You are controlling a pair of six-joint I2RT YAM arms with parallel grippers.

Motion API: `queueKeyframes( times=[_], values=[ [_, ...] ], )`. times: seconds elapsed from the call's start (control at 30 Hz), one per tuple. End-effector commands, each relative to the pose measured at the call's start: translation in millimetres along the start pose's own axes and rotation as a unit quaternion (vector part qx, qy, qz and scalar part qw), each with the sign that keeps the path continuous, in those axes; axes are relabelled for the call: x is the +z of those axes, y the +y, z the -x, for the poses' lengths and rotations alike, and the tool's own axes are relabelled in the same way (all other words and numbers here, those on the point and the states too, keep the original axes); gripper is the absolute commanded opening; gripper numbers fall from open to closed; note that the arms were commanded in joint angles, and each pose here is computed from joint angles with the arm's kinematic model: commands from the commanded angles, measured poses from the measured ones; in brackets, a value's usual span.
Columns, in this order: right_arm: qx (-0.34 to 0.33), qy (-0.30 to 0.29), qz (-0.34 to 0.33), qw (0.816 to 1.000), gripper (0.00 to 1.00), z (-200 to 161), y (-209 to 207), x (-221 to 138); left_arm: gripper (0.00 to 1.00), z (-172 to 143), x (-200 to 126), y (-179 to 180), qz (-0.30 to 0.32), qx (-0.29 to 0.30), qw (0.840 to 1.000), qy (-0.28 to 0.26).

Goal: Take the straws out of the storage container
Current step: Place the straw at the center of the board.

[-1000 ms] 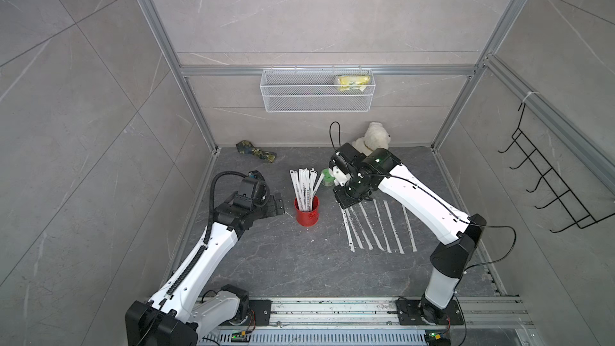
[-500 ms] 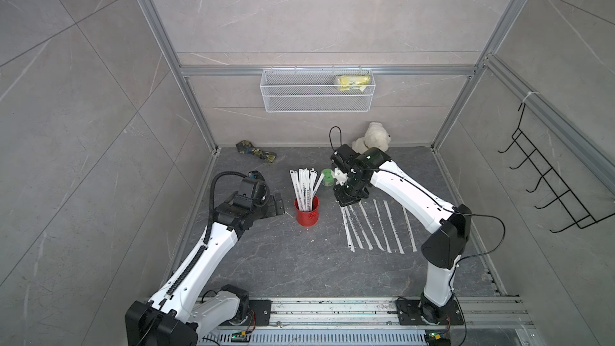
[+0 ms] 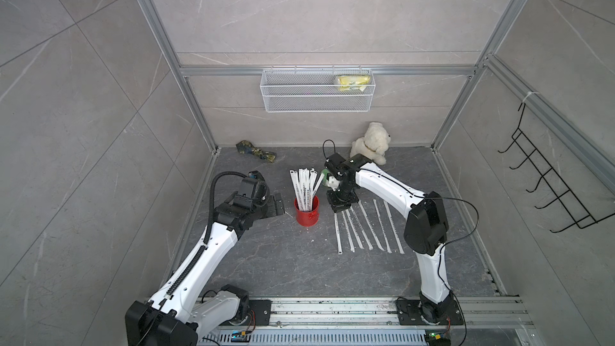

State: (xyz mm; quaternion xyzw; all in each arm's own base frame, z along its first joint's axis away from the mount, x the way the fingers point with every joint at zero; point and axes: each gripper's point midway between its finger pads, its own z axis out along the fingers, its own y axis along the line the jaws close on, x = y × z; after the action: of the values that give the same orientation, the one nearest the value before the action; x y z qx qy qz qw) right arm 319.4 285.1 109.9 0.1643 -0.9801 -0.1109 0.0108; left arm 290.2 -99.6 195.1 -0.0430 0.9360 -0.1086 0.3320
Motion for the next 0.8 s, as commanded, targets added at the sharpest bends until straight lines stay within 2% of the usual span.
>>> queueKeyframes(
  times=[0.0,0.47,0.77],
  values=[
    [0.020,0.014,0.012,1.000,0.09,2,-3,16,0.99,13,-12,-8,-0.017,0.003,1.000,-0.017],
    [0.055,0.042,0.031,0.997,0.10,12,-20,48,0.99,12,-10,-7,-0.015,0.003,1.000,-0.015],
    [0.064,0.046,0.034,0.996,0.11,16,-26,56,0.99,11,-7,-8,-0.015,0.004,1.000,-0.008]
  ],
)
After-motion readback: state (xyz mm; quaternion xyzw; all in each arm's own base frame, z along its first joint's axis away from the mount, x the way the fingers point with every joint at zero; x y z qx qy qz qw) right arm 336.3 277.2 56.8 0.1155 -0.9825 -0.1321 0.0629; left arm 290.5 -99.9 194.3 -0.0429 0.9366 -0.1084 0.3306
